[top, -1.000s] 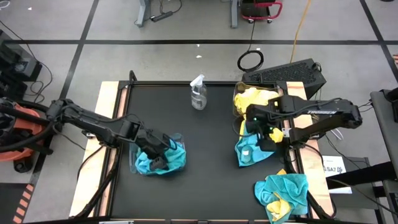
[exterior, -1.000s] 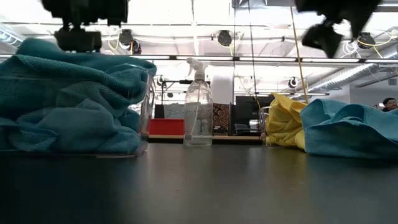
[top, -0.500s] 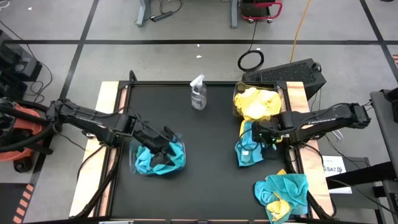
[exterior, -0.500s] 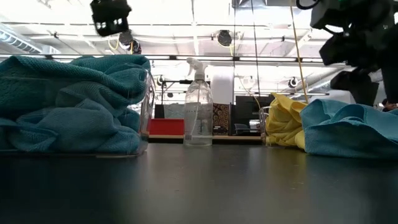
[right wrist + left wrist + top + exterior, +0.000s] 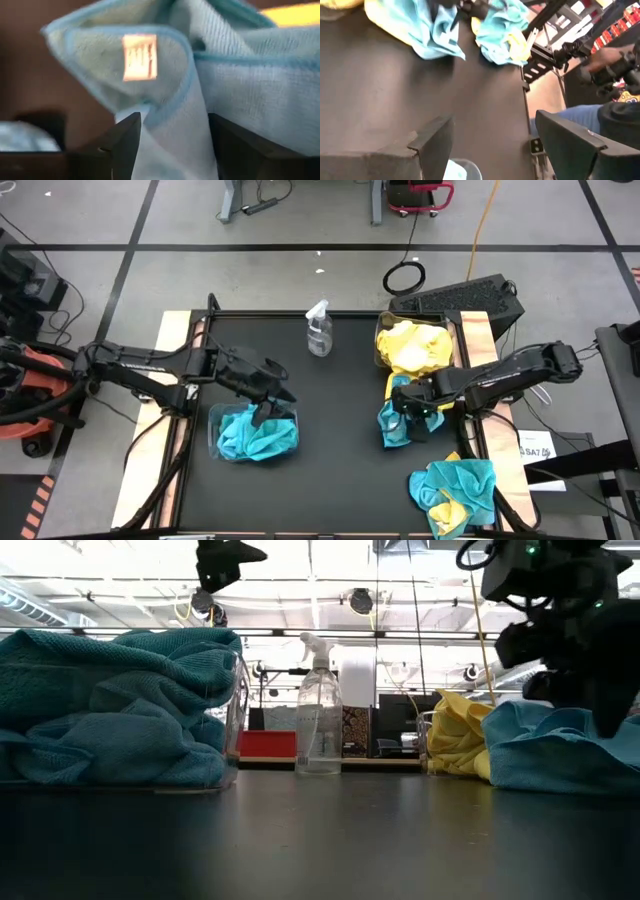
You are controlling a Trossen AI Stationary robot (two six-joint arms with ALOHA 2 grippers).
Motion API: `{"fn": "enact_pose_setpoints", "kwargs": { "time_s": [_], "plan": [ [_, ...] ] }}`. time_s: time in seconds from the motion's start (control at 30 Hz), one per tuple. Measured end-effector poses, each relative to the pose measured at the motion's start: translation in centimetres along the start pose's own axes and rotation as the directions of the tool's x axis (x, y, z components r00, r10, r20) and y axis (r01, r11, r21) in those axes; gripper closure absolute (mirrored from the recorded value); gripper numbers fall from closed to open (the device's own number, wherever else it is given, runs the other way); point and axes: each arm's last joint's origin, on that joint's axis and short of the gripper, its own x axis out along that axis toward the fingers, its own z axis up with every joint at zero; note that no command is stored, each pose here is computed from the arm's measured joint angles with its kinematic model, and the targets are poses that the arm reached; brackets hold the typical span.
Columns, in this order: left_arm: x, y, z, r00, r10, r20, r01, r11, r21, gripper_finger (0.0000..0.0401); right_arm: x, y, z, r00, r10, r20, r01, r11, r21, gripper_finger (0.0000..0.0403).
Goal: Sort microfiber towel by color & place in baskets
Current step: Put the blue towel into the bottom transparent bin
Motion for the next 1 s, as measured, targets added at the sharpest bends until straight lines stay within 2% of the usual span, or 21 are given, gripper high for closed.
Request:
{"fn": "enact_pose_setpoints", "kwargs": {
  "time_s": [0.17,0.27,0.37,0.47,0.53,0.73,1.0],
  "plan": [
    [-0.2,0.5,0.6,0.999,0.007,0.036,-0.008,1.000,0.027,0.0118,2.0,0.0,1.1,0.997,-0.070,-0.033,0.071,0.996,0.049,0.0193],
    [-0.3,0.8,0.8,0.998,0.015,0.055,-0.018,0.999,0.043,0.0118,3.4,-0.1,1.4,0.991,-0.099,-0.092,0.104,0.993,0.055,0.0215],
    [-0.4,1.2,1.0,0.997,0.031,0.068,-0.033,0.999,0.037,0.0118,4.6,-0.1,1.8,0.987,-0.107,-0.121,0.114,0.992,0.058,0.0272],
    [-0.5,1.4,1.2,0.996,0.039,0.074,-0.042,0.999,0.033,0.0118,4.8,0.0,2.0,0.988,-0.084,-0.133,0.093,0.994,0.062,0.0359],
    [-0.5,1.4,1.2,0.996,0.041,0.079,-0.044,0.999,0.032,0.0118,4.5,0.1,2.0,0.989,-0.077,-0.123,0.085,0.995,0.060,0.0388],
    [-0.4,1.3,1.7,0.990,0.031,0.134,-0.043,0.996,0.082,0.0118,1.0,0.6,2.8,0.999,-0.032,-0.002,0.032,0.997,0.068,0.0399],
    [0.4,1.5,2.4,0.982,0.015,0.186,-0.045,0.987,0.155,0.0118,-6.7,1.0,4.0,0.979,0.023,0.204,-0.035,0.998,0.055,0.0401]
  ]
}}
